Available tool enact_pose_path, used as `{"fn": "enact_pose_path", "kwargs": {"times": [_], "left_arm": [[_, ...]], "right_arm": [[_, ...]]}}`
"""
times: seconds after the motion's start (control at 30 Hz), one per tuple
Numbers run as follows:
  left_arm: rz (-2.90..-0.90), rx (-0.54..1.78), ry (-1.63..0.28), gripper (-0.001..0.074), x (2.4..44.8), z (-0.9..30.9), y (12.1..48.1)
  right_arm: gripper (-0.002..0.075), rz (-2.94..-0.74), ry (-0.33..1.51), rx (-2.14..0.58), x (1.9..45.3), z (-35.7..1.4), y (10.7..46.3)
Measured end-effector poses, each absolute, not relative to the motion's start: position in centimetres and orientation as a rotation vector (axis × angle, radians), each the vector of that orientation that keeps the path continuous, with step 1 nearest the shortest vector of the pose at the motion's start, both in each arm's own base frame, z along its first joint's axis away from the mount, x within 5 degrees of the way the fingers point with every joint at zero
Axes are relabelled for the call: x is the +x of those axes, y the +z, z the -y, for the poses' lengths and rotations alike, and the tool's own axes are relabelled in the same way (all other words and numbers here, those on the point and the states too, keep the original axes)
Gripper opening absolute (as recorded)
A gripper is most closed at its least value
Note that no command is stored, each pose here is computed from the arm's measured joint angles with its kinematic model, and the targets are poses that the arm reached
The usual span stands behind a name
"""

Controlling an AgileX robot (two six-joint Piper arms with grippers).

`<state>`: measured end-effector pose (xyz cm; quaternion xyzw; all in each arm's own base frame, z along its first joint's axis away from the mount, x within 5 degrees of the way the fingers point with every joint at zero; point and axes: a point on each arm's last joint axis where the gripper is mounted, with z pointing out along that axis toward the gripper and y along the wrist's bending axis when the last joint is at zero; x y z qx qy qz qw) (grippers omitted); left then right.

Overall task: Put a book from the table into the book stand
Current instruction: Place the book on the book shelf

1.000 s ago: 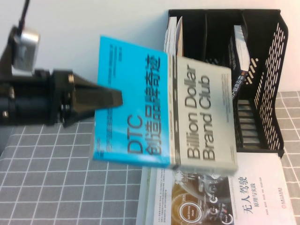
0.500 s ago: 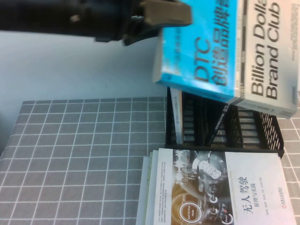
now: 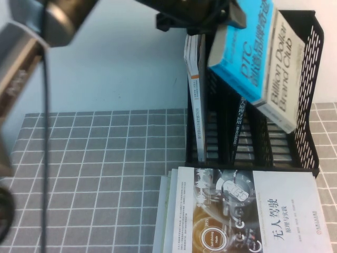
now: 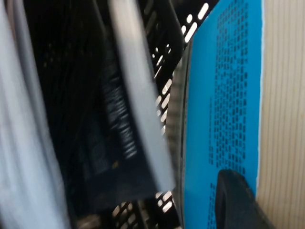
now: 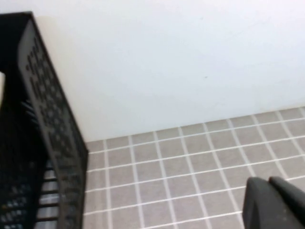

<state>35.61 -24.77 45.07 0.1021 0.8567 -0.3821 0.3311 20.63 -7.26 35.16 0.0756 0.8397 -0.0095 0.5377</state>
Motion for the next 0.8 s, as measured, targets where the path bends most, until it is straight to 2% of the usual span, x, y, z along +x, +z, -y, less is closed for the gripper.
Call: {"fn": "enact_pose_path", "kwargs": {"times": [0.13, 0.23, 0.4, 0.8], "left_arm": [[-2.237, 0.292, -0.987, 0.0183, 35.9, 27.3, 44.3], [-2.257, 0.296, -0.907, 0.0183, 35.4, 28.6, 43.8], [-2.286, 0.266, -0.737, 0.0183, 35.6, 28.5, 43.1], [-2.247, 0.097, -0.745, 0.0183, 36.8, 28.7, 42.7]], "right_arm": [[-0.0003, -2.001, 0.029, 0.194, 20.6, 7.0, 35.1], [-0.0003, -2.026, 0.054, 0.172, 20.6, 6.7, 34.9], [-0.0003, -2.071, 0.093, 0.126, 20.4, 6.3, 34.6], [-0.0003, -2.063, 0.255, 0.111, 20.4, 5.2, 34.8]]}}
